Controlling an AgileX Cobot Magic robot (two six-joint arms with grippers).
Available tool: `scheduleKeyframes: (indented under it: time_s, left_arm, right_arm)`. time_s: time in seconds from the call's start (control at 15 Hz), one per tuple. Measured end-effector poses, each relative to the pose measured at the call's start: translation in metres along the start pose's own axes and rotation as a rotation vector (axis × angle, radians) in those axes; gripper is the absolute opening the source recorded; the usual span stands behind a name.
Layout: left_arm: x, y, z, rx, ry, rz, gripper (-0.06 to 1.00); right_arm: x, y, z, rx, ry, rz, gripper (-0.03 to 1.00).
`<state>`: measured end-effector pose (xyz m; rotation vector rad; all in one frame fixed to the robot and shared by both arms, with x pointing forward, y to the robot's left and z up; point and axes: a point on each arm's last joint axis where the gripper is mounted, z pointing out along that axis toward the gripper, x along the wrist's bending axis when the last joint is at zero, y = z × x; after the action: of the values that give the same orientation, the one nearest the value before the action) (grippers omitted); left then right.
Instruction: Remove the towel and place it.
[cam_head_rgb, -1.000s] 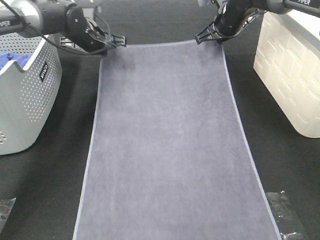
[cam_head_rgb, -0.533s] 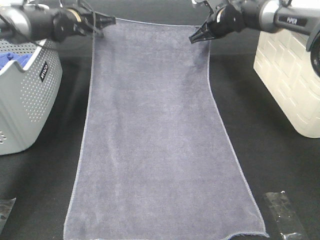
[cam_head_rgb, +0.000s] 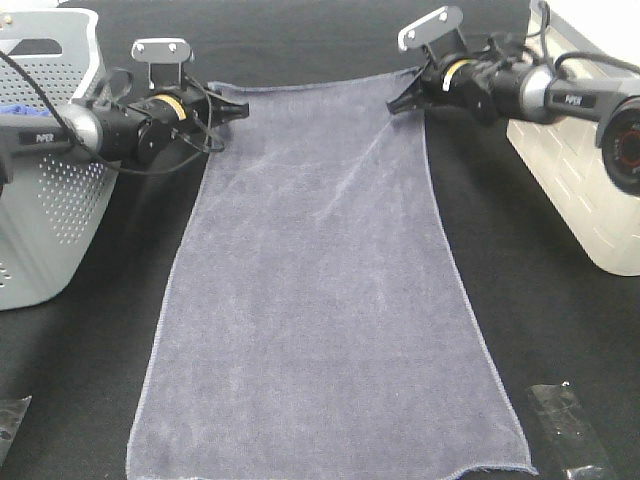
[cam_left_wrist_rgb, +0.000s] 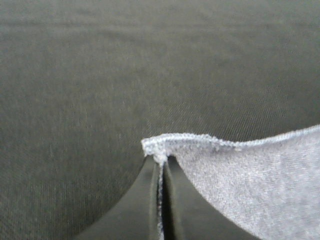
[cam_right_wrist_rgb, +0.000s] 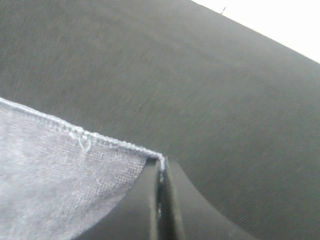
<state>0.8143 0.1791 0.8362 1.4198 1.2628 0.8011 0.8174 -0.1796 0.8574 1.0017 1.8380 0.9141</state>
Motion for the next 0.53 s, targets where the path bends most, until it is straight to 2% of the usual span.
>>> scheduleKeyframes:
  time_s: [0.13, 0.2, 0.33, 0.4, 0.47, 0.53]
  left_arm:
    - [0.0, -0.003, 0.0, 0.005, 0.001, 0.0, 0.06]
    - [0.0, -0.003, 0.0, 0.004, 0.0, 0.0, 0.15]
    - [0.0, 0.0, 0.0, -0.004, 0.002, -0.011, 0.43]
    - [0.0, 0.005, -0.001, -0.016, 0.003, -0.02, 0.53]
    - [-0.001, 0.016, -0.002, -0.052, -0.001, -0.033, 0.58]
    - [-0.002, 0.022, -0.003, -0.067, -0.003, -0.037, 0.61]
  right_arm:
    - [0.004, -0.01, 0.004, 0.014, 0.007, 0.0, 0.04]
    - [0.004, -0.011, 0.004, 0.017, 0.008, 0.0, 0.12]
    - [0.004, -0.011, 0.004, 0.017, 0.008, 0.002, 0.39]
    - [0.004, -0.012, 0.004, 0.019, 0.008, 0.008, 0.52]
    - [0.004, -0.014, 0.004, 0.049, 0.006, 0.041, 0.69]
    - [0.003, -0.015, 0.003, 0.084, 0.005, 0.077, 0.73]
